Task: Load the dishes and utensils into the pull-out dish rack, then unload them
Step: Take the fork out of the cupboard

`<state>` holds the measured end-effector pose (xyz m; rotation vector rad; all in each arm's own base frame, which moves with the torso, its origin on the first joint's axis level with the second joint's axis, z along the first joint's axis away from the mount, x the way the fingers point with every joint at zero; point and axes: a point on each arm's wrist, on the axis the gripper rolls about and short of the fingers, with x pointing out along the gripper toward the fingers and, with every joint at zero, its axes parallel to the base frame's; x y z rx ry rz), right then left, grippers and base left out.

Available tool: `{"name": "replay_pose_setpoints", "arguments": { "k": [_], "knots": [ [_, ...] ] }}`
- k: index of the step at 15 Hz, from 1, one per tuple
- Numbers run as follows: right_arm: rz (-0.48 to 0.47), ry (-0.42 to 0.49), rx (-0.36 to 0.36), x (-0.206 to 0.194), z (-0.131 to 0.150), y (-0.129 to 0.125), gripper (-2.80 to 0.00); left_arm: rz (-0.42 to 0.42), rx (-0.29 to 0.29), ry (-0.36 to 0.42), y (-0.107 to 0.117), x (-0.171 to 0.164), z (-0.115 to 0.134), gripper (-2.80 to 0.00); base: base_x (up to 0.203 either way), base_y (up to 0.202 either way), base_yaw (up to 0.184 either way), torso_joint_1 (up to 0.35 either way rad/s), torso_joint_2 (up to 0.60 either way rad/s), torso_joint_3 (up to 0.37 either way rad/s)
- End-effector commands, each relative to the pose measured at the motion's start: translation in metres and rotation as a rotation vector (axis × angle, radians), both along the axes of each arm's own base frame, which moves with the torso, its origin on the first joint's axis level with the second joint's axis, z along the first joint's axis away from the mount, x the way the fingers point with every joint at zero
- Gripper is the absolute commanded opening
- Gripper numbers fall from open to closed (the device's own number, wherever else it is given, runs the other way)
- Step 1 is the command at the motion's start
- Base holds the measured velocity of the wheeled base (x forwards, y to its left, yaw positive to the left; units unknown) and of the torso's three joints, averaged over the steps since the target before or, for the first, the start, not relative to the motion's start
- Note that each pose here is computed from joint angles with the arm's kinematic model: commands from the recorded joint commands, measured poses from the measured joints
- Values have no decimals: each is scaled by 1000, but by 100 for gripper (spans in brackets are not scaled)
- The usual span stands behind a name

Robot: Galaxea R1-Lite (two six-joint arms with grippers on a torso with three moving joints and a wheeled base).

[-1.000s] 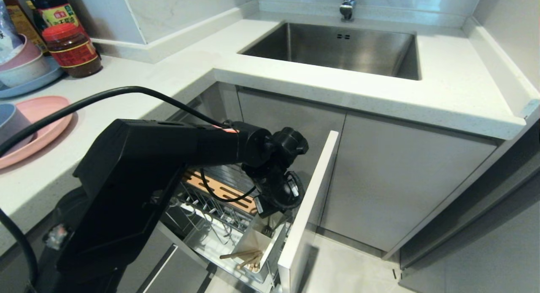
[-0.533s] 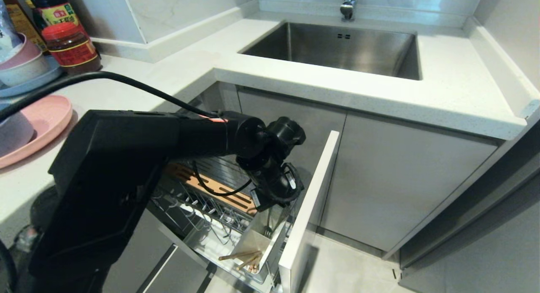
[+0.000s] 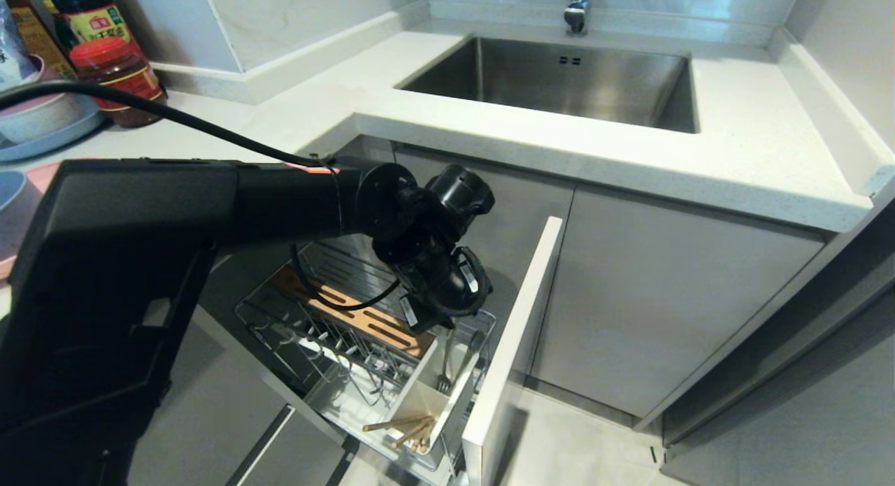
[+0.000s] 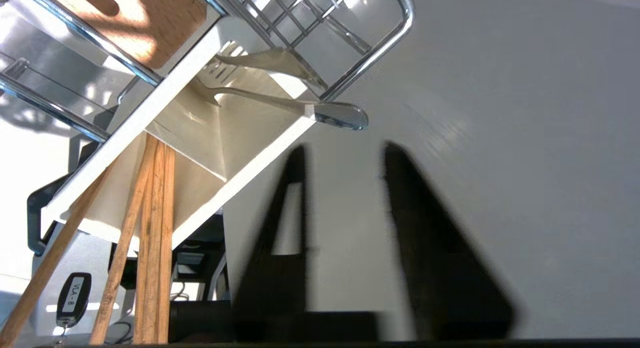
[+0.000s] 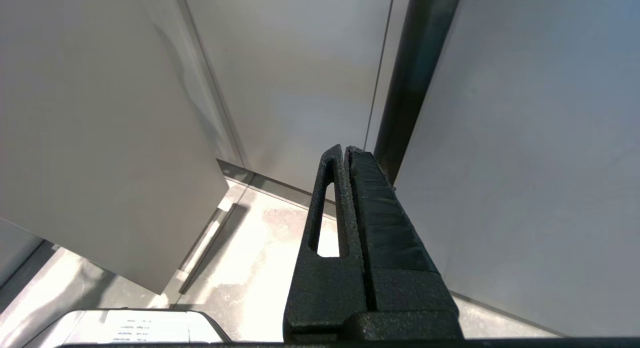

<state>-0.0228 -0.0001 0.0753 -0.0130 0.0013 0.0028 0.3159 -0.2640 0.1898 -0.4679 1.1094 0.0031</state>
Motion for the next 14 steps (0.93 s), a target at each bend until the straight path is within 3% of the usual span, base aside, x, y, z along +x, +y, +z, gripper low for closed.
{"name": "replay_pose_setpoints", "arguments": {
  "k": [1, 5, 14],
  "knots": [
    [0, 0, -1, 0, 0, 0, -280, 18, 6, 0, 2, 3, -2, 0, 0, 0, 0, 0, 0, 0],
    [0, 0, -1, 0, 0, 0, -280, 48, 46, -11, 1, 12, -15, 0, 0, 0, 0, 0, 0, 0],
    [0, 0, -1, 0, 0, 0, -280, 110, 56, -7, -2, 31, -43, 0, 0, 0, 0, 0, 0, 0]
  ]
}}
